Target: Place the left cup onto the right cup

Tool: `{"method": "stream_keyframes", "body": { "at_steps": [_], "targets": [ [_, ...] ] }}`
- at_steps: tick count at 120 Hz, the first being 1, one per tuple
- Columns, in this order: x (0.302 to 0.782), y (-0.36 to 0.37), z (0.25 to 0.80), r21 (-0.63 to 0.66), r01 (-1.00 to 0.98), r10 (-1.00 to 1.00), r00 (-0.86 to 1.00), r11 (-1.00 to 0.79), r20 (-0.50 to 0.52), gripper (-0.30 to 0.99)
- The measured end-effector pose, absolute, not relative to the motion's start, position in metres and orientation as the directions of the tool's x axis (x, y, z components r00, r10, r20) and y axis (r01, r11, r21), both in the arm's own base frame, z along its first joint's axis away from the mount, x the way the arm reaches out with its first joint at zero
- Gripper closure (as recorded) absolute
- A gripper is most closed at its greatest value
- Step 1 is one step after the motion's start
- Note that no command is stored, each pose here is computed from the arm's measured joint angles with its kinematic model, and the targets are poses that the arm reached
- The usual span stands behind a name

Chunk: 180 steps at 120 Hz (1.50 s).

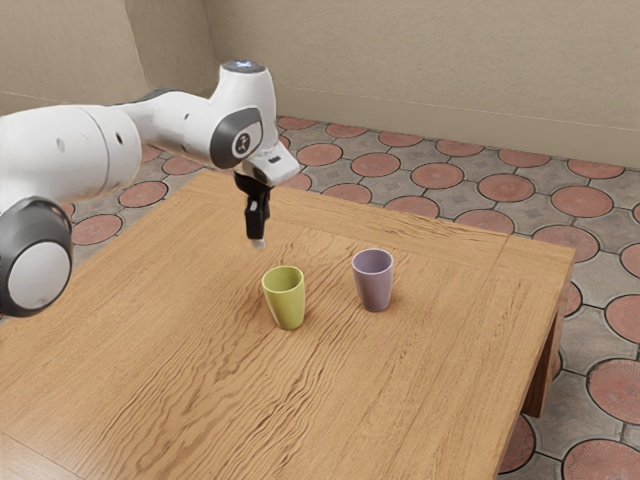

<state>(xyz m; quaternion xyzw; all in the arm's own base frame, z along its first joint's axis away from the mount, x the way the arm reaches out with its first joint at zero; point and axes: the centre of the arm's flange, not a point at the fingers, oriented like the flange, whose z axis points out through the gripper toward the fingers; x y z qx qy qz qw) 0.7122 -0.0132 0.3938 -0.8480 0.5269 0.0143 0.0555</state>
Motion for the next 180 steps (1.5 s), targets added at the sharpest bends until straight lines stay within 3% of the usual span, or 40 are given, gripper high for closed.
{"method": "stream_keyframes", "body": {
  "at_steps": [124,145,180],
  "targets": [
    [0.718,-0.057,0.325,-0.048,-0.925,-0.923,0.379,-0.376,-0.066,0.01],
    [0.717,-0.056,0.316,-0.041,-0.924,-0.922,0.382,-0.38,-0.069,0.17],
    [0.717,-0.057,0.318,-0.047,-0.923,-0.921,0.385,-0.383,-0.065,0.57]
  ]
}}
